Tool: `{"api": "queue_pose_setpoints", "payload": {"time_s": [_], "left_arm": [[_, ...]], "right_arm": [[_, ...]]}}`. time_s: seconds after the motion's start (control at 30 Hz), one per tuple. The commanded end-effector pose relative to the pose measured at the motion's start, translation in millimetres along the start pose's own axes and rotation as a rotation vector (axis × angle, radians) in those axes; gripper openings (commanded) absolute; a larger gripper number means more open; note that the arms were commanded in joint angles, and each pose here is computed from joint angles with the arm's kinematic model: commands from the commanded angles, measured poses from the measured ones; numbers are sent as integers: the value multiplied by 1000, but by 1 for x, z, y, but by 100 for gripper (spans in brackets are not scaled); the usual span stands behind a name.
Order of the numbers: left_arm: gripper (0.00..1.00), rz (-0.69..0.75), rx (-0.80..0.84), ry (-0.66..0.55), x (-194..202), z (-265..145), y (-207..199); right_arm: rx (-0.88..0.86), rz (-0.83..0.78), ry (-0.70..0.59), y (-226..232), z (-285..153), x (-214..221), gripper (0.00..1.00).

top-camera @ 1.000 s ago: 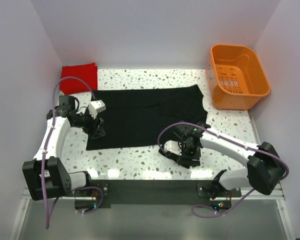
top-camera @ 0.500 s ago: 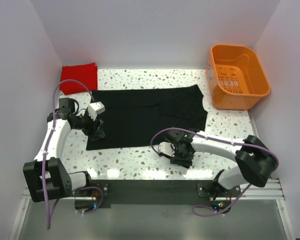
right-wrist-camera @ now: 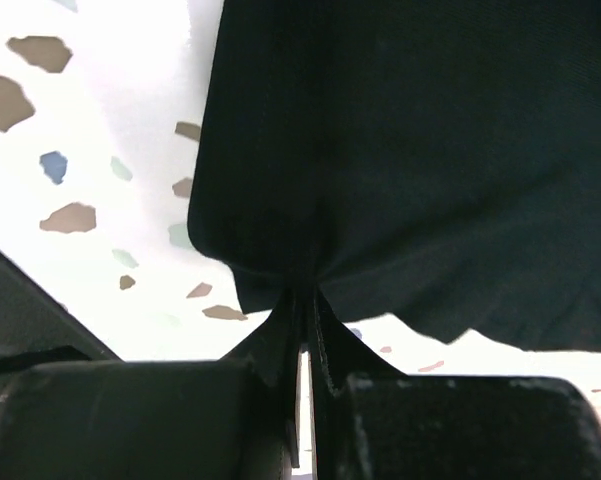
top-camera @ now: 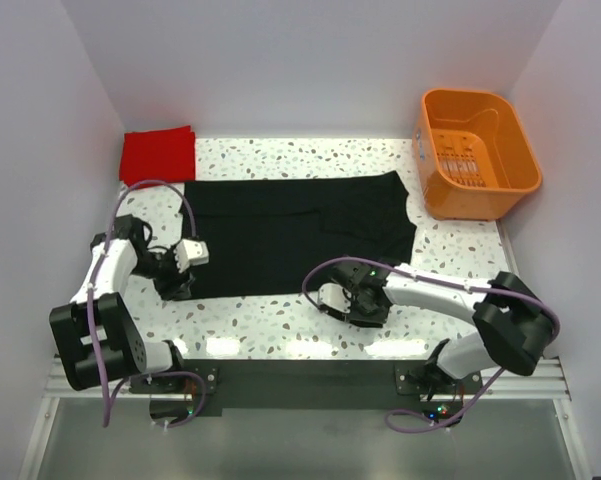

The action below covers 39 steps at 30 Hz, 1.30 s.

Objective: Fold and stack the t-shirts
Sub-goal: Fold the tshirt

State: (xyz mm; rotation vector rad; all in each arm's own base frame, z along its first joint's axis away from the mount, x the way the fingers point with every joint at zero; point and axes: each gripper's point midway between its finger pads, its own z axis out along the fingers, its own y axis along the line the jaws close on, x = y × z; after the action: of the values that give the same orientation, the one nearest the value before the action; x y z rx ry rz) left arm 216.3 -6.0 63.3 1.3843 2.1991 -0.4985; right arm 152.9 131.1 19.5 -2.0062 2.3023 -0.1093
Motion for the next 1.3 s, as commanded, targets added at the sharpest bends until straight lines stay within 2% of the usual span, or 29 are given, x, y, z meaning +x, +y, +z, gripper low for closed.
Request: {"api": "queue_pose_setpoints", "payload": {"time_s": [0.0,0.27,0.57,0.73,0.83,0.87,0.93,1.27], "left_arm": [[59,223,28,71,19,2,-6],[47,333,55,201,53,11,0],[46,357,64,256,74,23,0],[28,356,75,272,80,28,3],[13,354,70,256,74,26,5],[5,353,69,239,71,25,5],[0,356,68,229,65,20,5],[0,373,74,185,42,-3,-11]], "right_arm": [[37,9,-76,-10,-24,-11,0],[54,71,-104,-24,-42,-12,0],[64,112,-140,-33,-58,-11,0],[65,122,-155,-38,-65,-11,0],[69,132,-180,-41,-74,-12,0],[70,141,-190,-43,-77,-12,0],[69,154,-213,-44,-86,-12,0],[99,158,-275,-31,-118,5,0]]}}
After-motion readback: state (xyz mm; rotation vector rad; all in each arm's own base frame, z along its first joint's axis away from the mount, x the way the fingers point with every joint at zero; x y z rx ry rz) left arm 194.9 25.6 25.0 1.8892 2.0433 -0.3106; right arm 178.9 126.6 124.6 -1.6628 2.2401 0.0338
